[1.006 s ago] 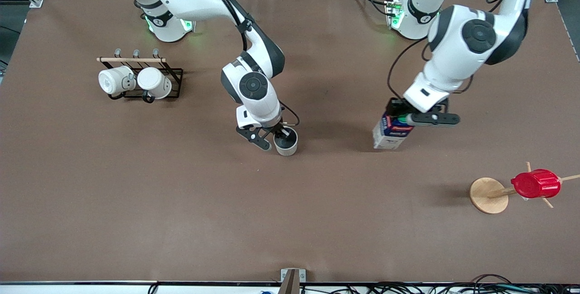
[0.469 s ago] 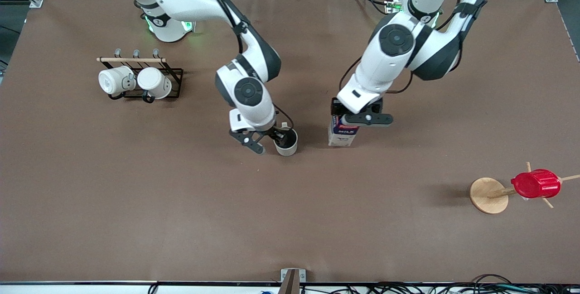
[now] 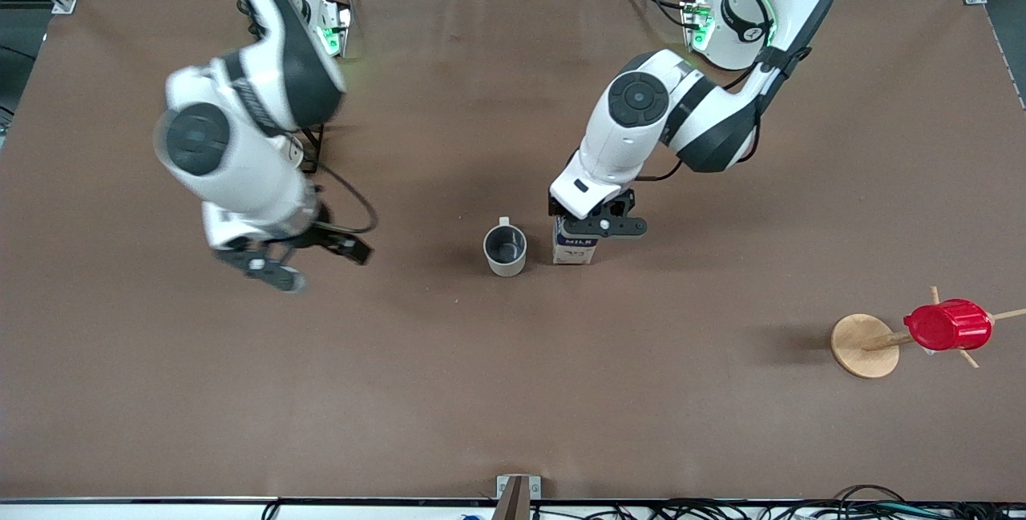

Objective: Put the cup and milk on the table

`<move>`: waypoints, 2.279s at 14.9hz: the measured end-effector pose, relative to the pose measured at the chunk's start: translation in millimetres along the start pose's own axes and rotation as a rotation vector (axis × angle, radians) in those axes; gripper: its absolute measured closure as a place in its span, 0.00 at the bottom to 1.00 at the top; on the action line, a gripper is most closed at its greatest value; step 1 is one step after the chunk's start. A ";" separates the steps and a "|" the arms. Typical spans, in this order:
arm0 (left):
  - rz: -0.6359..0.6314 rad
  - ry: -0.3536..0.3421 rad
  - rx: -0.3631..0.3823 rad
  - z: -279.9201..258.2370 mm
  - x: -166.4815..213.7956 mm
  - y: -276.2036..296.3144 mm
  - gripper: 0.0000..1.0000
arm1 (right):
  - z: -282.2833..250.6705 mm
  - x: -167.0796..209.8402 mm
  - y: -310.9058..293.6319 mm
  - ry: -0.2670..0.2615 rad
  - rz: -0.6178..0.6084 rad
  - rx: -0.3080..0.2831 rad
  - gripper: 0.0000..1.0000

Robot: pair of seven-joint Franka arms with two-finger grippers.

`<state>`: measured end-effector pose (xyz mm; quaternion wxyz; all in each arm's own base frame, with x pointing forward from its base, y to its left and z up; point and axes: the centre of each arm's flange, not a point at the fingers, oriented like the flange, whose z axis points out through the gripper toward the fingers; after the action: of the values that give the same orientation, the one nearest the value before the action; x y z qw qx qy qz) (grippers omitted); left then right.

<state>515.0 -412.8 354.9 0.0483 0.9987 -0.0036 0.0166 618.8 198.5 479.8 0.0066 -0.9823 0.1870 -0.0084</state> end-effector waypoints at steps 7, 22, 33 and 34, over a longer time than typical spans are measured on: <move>0.016 0.013 -0.004 2.6 10.4 10.2 0.41 | -95.2 45.2 121.5 0.120 -0.177 -0.007 0.00; 0.067 0.018 0.013 10.6 1.6 28.7 0.41 | -185.7 27.4 236.2 -0.008 -0.281 0.000 0.00; 0.059 0.021 0.007 9.4 6.6 29.1 0.01 | -185.3 27.0 231.6 -0.003 -0.290 0.002 0.00; 0.057 0.026 0.003 7.0 8.2 29.3 0.00 | -185.4 27.0 231.6 -0.003 -0.290 0.002 0.00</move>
<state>523.1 -442.7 351.0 0.0462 0.9980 -0.0316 0.0307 555.3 -28.6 661.8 0.0064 -0.9990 0.0430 -0.0079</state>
